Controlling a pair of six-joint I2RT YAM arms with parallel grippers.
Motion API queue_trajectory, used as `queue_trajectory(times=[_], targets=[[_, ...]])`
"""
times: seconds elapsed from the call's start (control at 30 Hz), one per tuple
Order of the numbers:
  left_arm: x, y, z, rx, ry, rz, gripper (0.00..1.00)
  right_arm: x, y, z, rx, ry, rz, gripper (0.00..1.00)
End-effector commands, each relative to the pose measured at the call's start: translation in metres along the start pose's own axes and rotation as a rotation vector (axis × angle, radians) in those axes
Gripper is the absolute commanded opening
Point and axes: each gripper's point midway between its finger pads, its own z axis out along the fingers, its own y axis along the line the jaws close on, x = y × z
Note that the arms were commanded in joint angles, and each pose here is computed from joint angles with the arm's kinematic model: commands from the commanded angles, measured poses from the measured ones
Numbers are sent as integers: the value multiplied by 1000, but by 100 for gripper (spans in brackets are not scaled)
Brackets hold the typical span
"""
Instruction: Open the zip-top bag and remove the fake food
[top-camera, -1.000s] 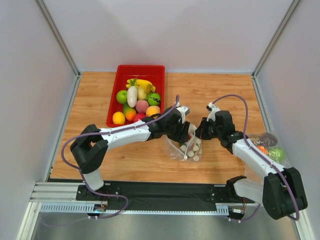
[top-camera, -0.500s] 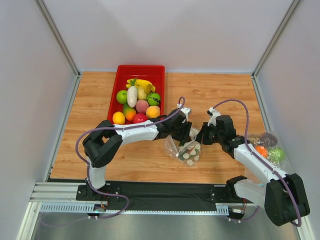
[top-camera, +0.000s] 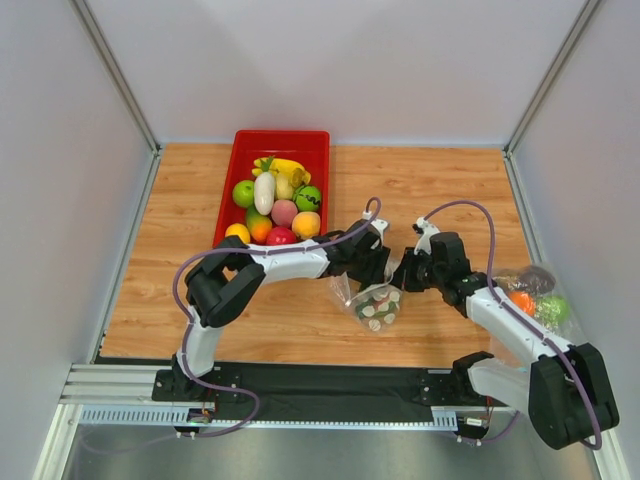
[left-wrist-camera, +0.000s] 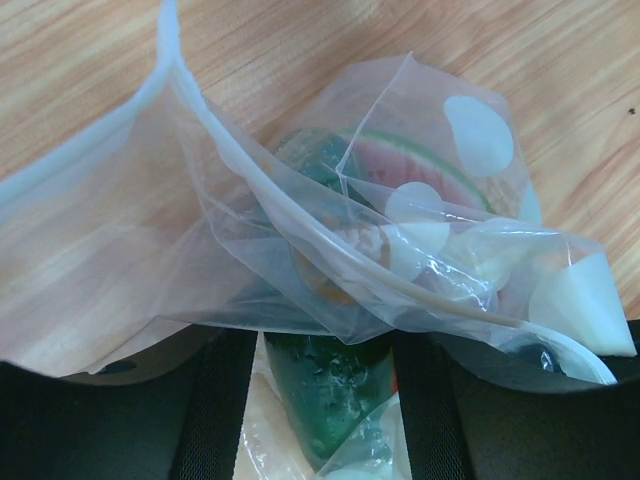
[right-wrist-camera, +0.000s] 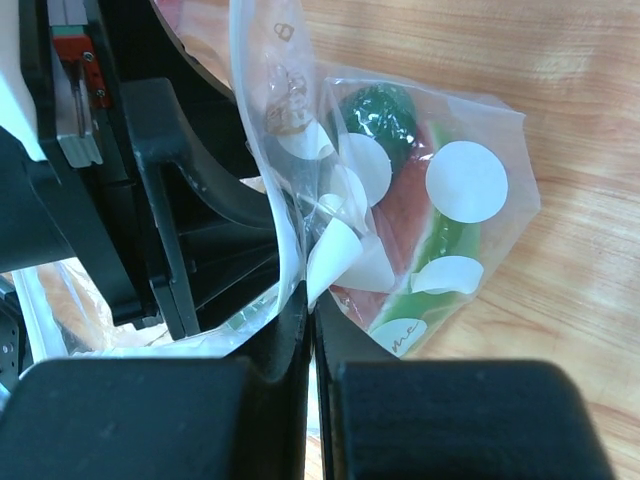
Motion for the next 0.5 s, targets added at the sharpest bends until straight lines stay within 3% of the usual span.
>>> queue_trajectory(times=[0.0,0.07,0.1,0.13,0.23,0.4,0.43,0.47], targets=[[-4,-9,6,15,-2,51,61,-2,2,3,-11,-5,-1,0],[2,-12,12,8,12,76,57,0,2,4,-8,1,1,0],[1,-15,14,11,12,87,47,0,1,4,-2,-1,2,0],[7,-14,16,2,28,103,25,-2,-1,4,11,-8,2,0],[4,-10,10,-17,15,135,1,-6,-5,-1,42,-27,-3,0],[-2,-6,-17,-15,-33,214,0,-14,-6,-11,77,-52,-13,3],[-9,-10,-25,4,-65,230,0,-16,-6,-13,85,-59,-17,7],[-9,-13,-29,32,-70,251,0,-21,-3,-19,84,-76,-28,19]])
